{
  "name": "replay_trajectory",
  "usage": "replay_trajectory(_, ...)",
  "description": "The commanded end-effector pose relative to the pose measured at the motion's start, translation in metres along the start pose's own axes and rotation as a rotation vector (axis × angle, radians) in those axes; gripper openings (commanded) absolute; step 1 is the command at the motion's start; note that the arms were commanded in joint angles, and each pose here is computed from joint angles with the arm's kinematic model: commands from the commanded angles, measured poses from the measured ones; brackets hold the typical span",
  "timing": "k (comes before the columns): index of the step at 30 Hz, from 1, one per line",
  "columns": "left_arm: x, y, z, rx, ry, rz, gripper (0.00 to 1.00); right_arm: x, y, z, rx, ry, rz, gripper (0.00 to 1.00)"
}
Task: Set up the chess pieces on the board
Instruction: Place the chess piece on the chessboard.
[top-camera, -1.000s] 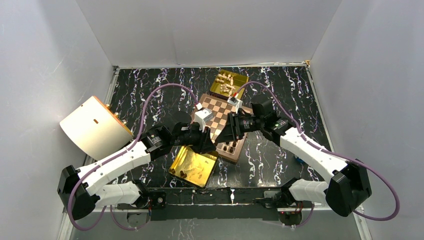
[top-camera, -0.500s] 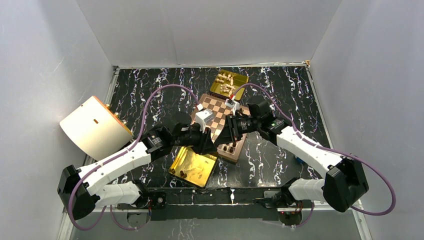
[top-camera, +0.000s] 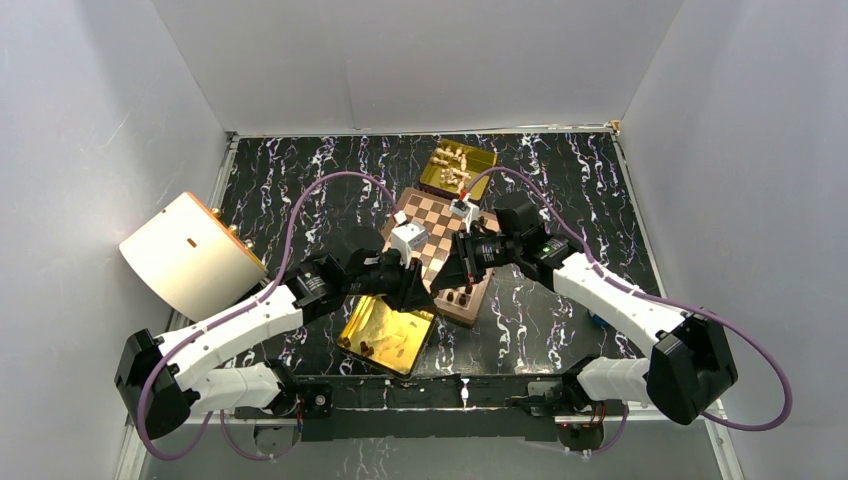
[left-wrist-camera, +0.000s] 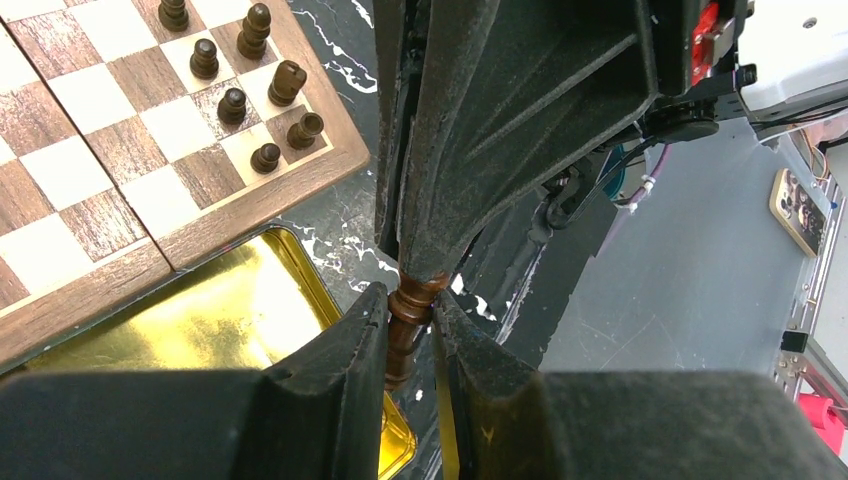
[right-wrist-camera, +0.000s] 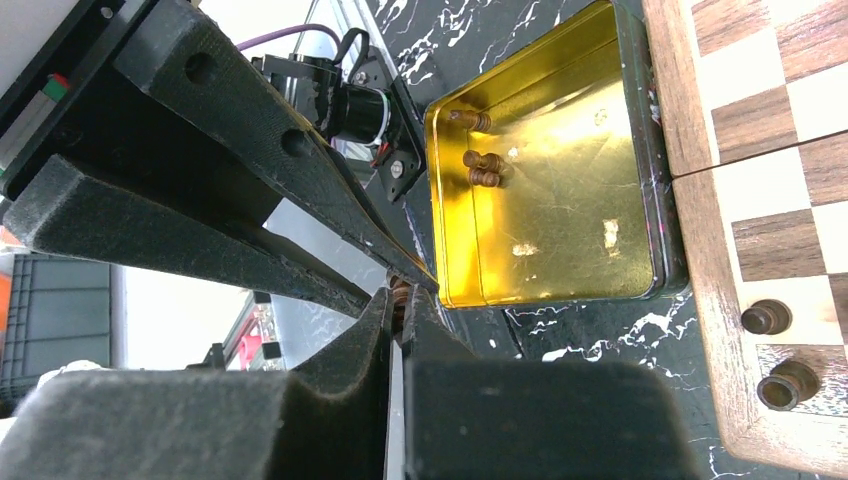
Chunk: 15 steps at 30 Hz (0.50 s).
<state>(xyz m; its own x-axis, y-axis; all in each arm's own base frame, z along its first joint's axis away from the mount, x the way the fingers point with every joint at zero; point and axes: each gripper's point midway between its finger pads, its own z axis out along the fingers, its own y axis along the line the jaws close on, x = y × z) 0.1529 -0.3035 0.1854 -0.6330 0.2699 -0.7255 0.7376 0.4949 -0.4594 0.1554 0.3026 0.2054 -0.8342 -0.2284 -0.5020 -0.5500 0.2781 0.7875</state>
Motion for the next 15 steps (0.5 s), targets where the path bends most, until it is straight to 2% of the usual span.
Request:
replay_trajectory(1,-0.016,-0.003,-0.006,-0.012,-0.076,0.018,0.18,-0.010,0.007,-0.005,0.023,-0.042,-0.049,0.05)
replay_trajectory(3,-0.015,0.000,-0.007,-0.025,-0.080,0.013,0.17,-0.012,0.008,-0.006,0.029,-0.055,-0.049,0.08)
replay_trajectory(5,-0.014,-0.001,-0.007,-0.019,-0.085,0.007,0.15,-0.012,0.010,-0.007,0.021,-0.057,-0.055,0.24)
replay_trajectory(7,-0.014,-0.002,-0.007,-0.009,-0.086,0.004,0.15,-0.012,0.011,-0.008,0.015,-0.057,-0.070,0.31)
replay_trajectory(15,-0.016,-0.011,-0.009,0.036,-0.094,0.008,0.14,-0.002,0.012,-0.011,-0.009,-0.047,-0.137,0.35)
